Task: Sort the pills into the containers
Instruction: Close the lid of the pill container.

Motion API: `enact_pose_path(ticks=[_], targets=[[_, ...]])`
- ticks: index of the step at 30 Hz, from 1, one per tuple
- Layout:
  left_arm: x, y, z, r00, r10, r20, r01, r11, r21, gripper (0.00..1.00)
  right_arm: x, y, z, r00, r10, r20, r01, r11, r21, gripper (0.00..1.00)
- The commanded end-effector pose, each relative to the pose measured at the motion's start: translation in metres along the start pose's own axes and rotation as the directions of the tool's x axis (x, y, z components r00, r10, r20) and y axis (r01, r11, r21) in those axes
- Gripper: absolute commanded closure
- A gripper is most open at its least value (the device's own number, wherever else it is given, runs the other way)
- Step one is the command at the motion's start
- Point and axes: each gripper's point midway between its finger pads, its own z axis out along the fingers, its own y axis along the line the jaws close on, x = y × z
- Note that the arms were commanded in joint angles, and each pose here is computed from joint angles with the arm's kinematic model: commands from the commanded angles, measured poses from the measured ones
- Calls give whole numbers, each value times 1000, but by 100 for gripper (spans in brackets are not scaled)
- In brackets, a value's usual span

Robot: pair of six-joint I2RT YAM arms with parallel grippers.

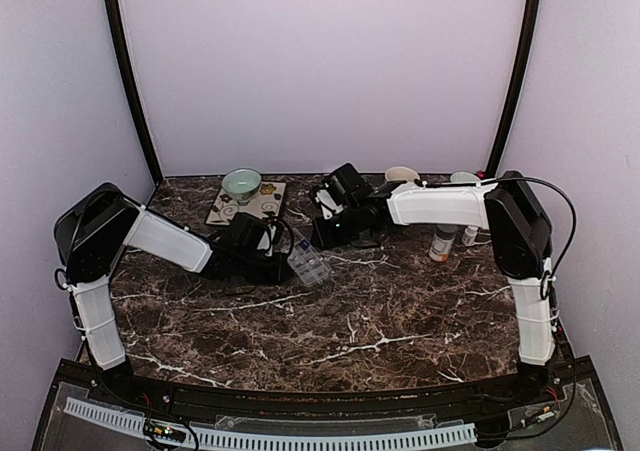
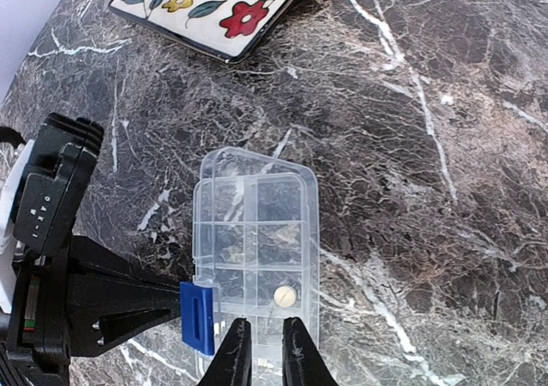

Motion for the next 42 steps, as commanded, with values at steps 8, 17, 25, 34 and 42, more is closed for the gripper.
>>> enact_pose_path(ticks=[8, 17, 25, 34, 42], targets=[[21, 19, -8, 998, -39, -44, 37, 998, -45, 100, 9, 19, 15, 999, -33, -24, 33, 999, -14, 85], [24, 24, -15, 998, -49, -38, 47, 997, -53, 100, 12, 25, 21, 998, -43, -36, 43, 999, -21, 85], [26, 28, -21, 998, -56, -31, 54, 997, -63, 100, 18, 31, 28, 997, -55, -55, 53, 998, -28, 86], [23, 28, -29, 998, -53, -19, 51, 996, -74, 100, 26, 36, 36, 995, -66, -75, 63, 997, -39, 86], [19, 29, -31, 999, -51, -10, 50, 995, -82, 100, 36, 35, 43, 993, -69, -99, 65, 997, -42, 87]])
